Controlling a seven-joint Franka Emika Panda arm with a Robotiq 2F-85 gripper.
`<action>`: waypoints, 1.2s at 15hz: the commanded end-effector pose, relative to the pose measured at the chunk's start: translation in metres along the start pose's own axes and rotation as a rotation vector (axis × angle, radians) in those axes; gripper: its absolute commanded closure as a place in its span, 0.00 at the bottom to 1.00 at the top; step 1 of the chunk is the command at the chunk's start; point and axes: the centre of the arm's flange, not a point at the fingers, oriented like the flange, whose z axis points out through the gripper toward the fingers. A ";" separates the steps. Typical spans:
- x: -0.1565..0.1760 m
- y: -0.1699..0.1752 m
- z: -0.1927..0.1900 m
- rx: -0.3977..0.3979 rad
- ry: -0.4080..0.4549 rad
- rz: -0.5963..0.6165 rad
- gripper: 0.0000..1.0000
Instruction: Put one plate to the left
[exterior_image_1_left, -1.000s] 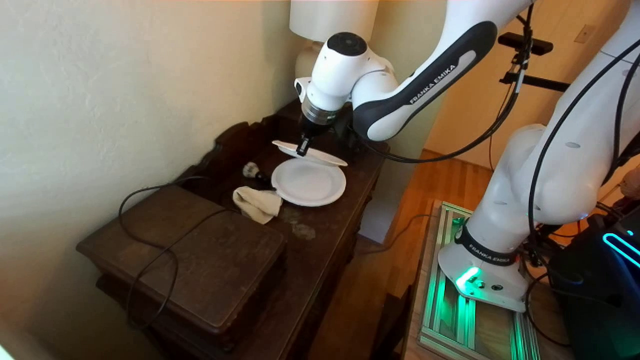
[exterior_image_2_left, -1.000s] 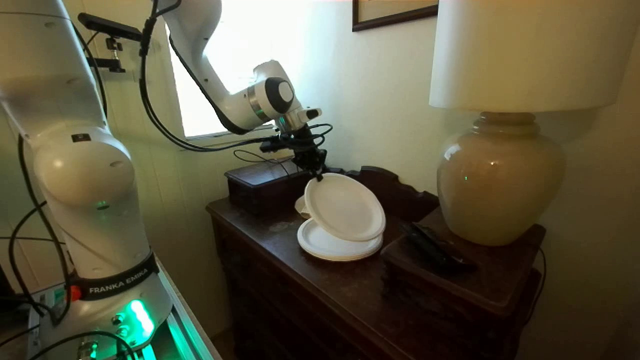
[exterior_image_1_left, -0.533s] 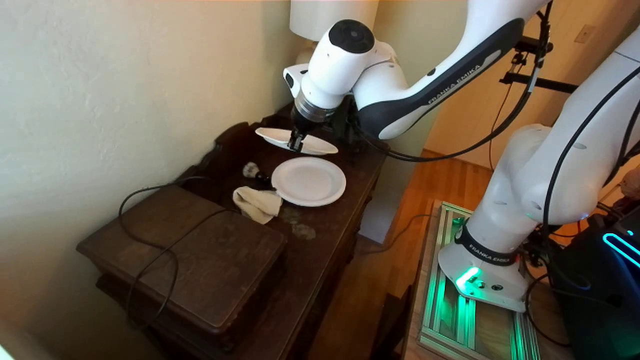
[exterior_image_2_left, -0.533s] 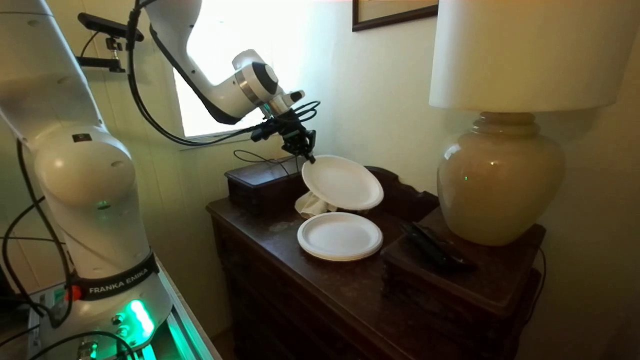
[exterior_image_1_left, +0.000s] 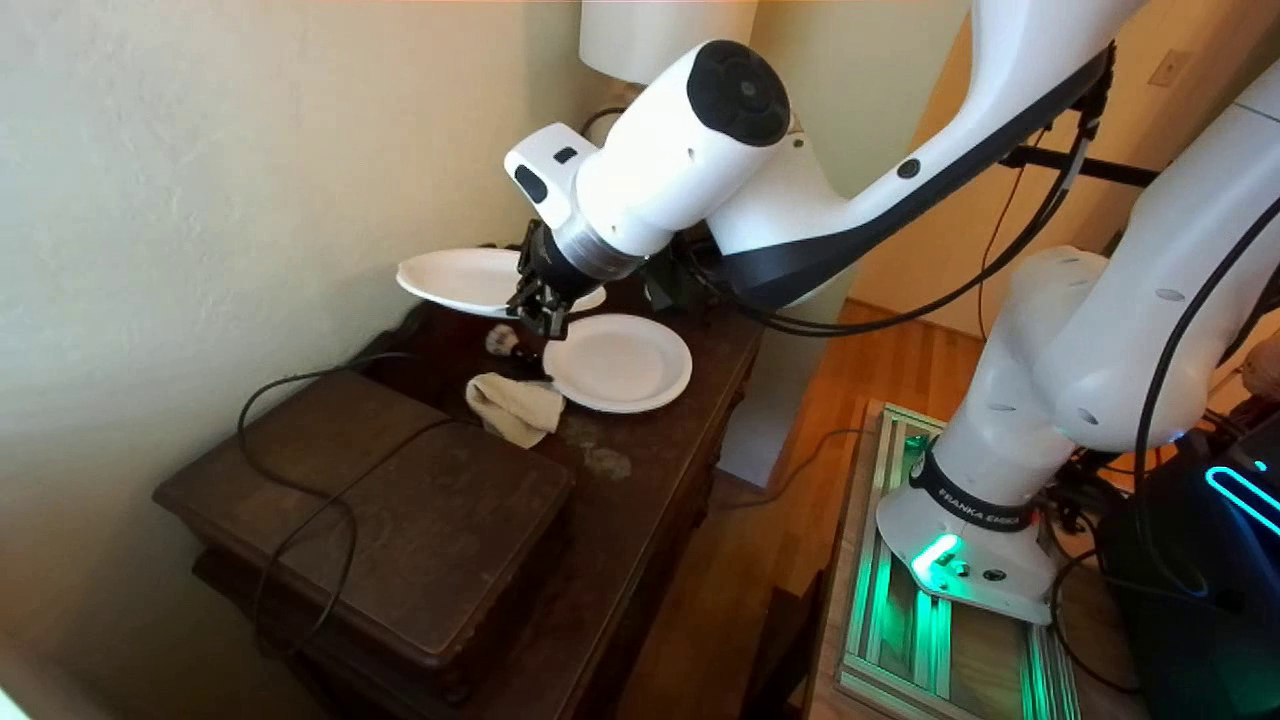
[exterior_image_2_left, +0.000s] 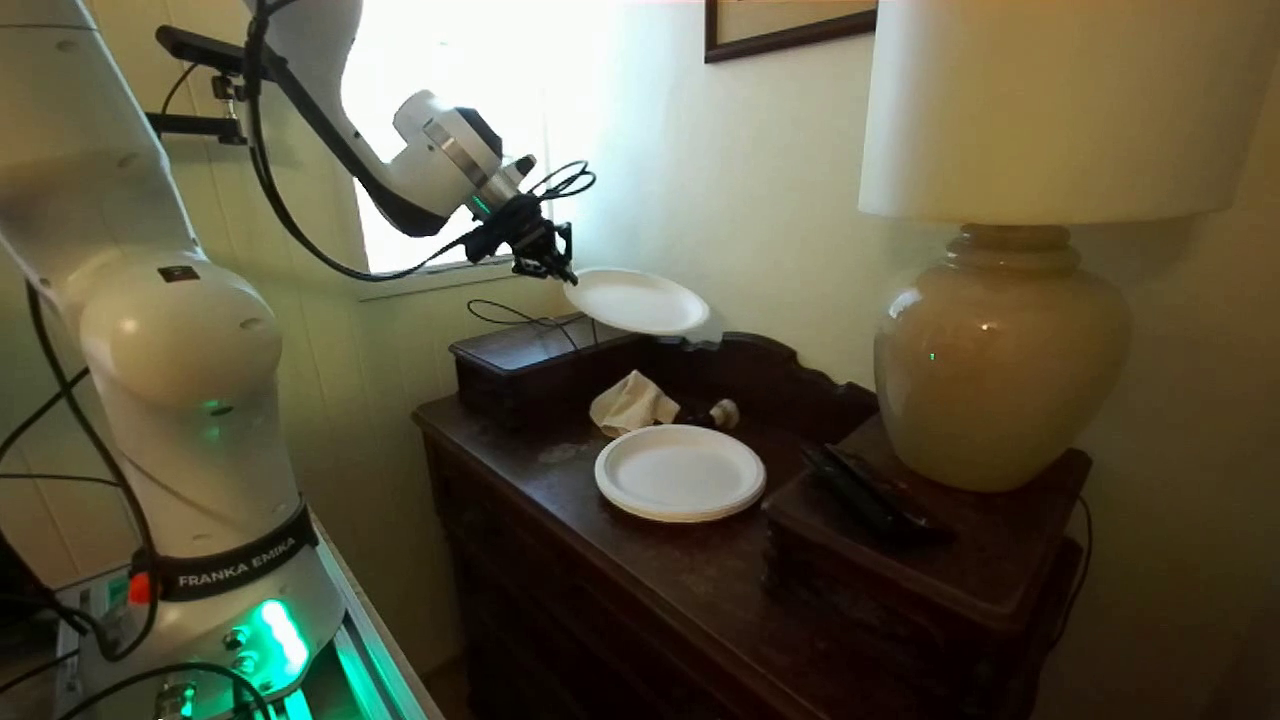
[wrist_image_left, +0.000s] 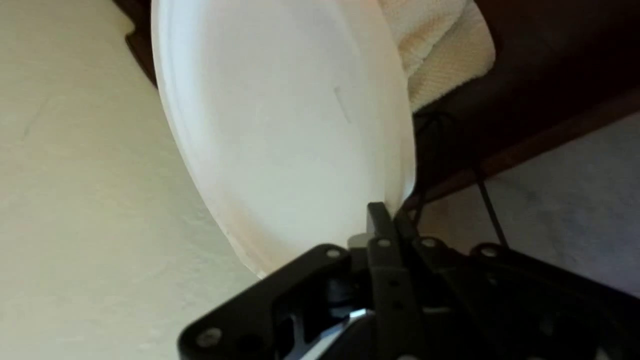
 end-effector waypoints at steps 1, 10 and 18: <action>0.025 -0.022 -0.019 -0.046 0.116 -0.155 0.99; 0.045 -0.089 -0.058 0.089 0.367 -0.399 0.99; 0.045 -0.076 -0.053 0.020 0.346 -0.409 0.99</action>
